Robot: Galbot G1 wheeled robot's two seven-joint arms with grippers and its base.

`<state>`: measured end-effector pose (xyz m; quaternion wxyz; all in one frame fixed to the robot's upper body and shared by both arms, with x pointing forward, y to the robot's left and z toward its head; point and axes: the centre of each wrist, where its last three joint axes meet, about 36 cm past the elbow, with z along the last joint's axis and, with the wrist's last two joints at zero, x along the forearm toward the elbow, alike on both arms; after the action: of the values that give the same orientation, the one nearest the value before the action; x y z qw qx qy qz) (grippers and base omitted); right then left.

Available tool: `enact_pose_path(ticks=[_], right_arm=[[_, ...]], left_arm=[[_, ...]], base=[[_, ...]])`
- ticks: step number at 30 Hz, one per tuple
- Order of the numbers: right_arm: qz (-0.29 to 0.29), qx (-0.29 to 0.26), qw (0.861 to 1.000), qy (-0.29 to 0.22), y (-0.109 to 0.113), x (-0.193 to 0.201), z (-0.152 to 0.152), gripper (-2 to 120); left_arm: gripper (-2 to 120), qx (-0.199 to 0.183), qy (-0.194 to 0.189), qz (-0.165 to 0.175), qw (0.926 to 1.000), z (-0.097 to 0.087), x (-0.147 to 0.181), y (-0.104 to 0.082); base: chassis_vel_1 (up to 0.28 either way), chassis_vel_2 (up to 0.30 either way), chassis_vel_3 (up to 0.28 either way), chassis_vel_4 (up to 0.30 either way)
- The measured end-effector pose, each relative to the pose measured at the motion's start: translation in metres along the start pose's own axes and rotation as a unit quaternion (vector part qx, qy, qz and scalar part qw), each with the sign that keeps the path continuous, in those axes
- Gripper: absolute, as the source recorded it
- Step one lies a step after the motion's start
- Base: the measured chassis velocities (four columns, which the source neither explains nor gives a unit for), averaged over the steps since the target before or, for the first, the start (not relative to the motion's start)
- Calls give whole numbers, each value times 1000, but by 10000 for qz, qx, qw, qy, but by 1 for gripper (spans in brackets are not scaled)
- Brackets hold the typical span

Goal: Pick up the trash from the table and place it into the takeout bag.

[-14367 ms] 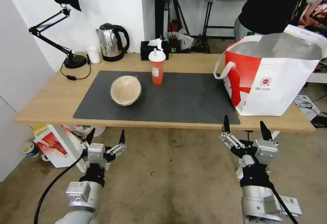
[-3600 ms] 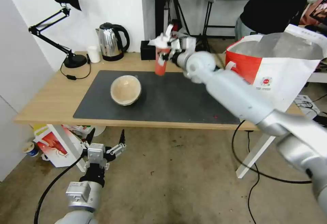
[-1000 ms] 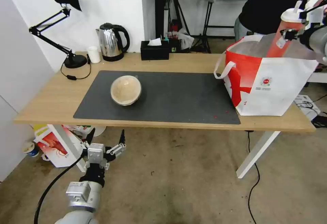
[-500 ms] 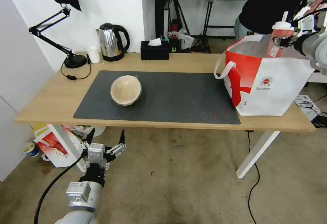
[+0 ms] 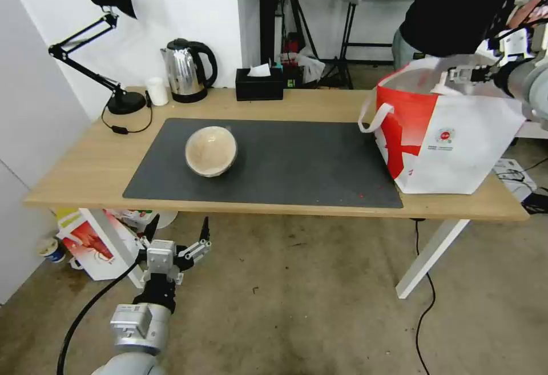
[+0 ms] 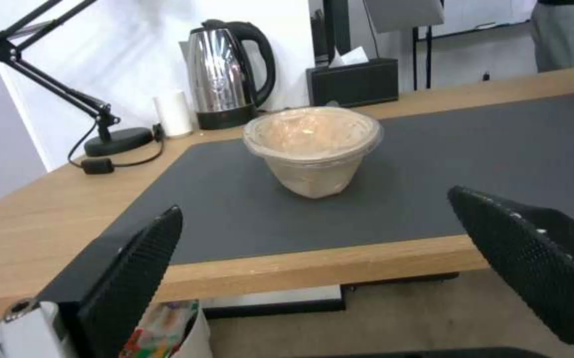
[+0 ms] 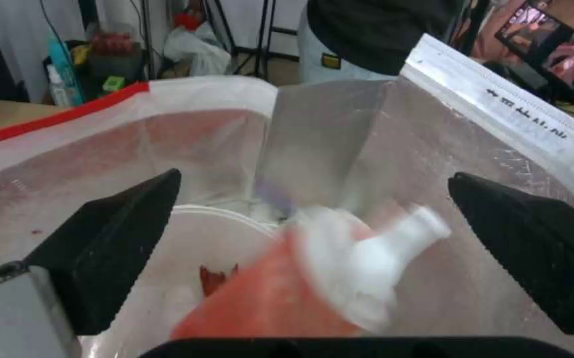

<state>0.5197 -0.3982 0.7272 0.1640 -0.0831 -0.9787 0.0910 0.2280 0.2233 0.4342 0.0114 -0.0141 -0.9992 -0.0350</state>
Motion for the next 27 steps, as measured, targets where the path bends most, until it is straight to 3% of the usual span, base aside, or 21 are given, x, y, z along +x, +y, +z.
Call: enact_pose_path(ticks=[12, 17, 20, 22, 23, 25, 27], right_arm=[[-20, -21, 9999, -99, 0, 9, 4, 100], [-173, -159, 9989, -402, 8, 23, 7, 100], [-436, -367, 9950, -820, 26, 34, 12, 100], [-795, -662, 9851, -1374, 49, 46, 14, 100], [-795, -662, 9851, -1374, 49, 46, 14, 100], [-1190, -827, 9715, -1878, 76, 61, 19, 100], [-1341, -861, 9651, -2077, 88, 68, 23, 100]], left_arm=[[100, 0, 0, 0, 10000, 0, 0, 0], [100, 0, 0, 0, 10000, 0, 0, 0], [100, 0, 0, 0, 10000, 0, 0, 0], [100, 0, 0, 0, 10000, 0, 0, 0], [100, 0, 0, 0, 10000, 0, 0, 0], [100, 0, 0, 0, 10000, 0, 0, 0], [100, 0, 0, 0, 10000, 0, 0, 0]], base=[[0, 0, 0, 0], [0, 0, 0, 0], [0, 0, 0, 0], [0, 0, 0, 0], [0, 0, 0, 0], [0, 0, 0, 0], [0, 0, 0, 0]])
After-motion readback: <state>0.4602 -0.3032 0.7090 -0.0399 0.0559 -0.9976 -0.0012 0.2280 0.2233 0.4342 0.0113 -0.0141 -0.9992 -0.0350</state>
